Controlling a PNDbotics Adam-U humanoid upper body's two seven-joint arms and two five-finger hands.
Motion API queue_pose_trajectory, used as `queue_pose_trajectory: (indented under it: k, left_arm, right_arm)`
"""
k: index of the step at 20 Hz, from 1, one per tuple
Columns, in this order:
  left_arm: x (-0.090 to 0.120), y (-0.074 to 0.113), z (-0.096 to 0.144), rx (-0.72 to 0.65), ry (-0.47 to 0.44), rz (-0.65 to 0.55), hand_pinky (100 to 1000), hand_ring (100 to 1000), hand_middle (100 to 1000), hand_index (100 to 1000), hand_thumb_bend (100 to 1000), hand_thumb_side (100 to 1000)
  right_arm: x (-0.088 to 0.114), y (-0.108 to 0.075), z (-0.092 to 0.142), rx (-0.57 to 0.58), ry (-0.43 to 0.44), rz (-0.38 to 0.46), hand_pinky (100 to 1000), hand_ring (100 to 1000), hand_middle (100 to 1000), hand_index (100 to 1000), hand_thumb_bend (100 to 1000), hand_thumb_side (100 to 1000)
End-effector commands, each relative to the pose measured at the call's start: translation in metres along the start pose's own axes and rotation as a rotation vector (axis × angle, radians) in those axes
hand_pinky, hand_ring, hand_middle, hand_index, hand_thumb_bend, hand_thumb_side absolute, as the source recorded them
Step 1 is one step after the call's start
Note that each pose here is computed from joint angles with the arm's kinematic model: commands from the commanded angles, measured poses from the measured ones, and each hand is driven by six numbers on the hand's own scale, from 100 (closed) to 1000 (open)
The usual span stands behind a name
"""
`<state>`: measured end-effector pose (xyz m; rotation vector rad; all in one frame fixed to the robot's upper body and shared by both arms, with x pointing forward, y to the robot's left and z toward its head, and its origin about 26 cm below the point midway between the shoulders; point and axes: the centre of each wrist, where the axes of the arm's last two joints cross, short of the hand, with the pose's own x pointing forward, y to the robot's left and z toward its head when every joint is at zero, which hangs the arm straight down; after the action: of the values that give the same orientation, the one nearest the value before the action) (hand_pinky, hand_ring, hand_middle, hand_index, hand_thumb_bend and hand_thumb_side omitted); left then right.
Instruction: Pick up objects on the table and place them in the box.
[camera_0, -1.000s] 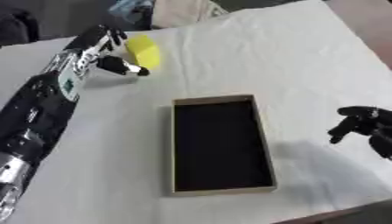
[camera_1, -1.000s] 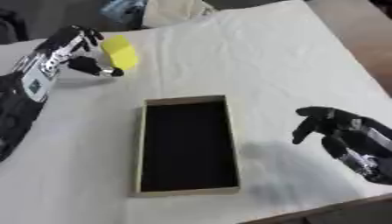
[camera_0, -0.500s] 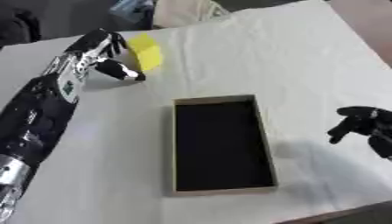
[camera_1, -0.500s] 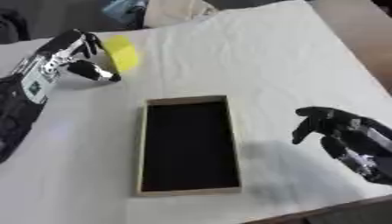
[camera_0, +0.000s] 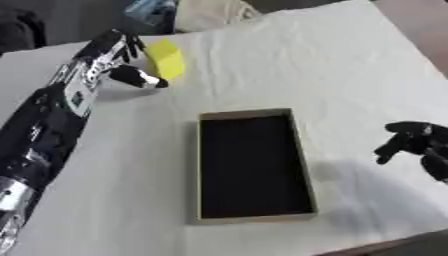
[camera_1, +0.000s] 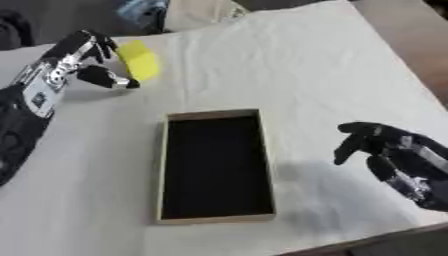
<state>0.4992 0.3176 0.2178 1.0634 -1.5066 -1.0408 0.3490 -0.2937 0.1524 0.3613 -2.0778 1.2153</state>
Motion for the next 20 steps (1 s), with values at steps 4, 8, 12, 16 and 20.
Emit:
queue_pose_trajectory:
  k: [4,8,12,16,20]
  left_arm:
    - [0.003,0.012,-0.002,0.061,-0.004,0.001,708,516,497,680,660,511]
    - [0.004,0.011,-0.002,0.057,-0.012,-0.002,696,488,464,646,620,459]
    - [0.004,0.012,-0.002,0.056,-0.022,-0.004,679,445,408,601,560,333]
    - [0.005,0.016,-0.002,0.06,-0.031,-0.006,672,424,385,582,550,286]
    - [0.005,0.023,-0.001,0.066,-0.049,-0.005,671,414,374,575,549,275]
  right_arm:
    - [0.005,-0.006,0.0,0.101,-0.072,0.105,776,652,635,923,100,686]
    - [0.005,-0.006,0.0,0.1,-0.07,0.104,776,652,635,923,100,686]
    - [0.004,-0.006,0.001,0.099,-0.069,0.103,776,652,635,923,100,684]
    - [0.004,-0.005,0.002,0.098,-0.069,0.1,777,653,635,923,100,679]
    - [0.003,-0.004,0.004,0.096,-0.066,0.096,777,653,635,922,100,675]
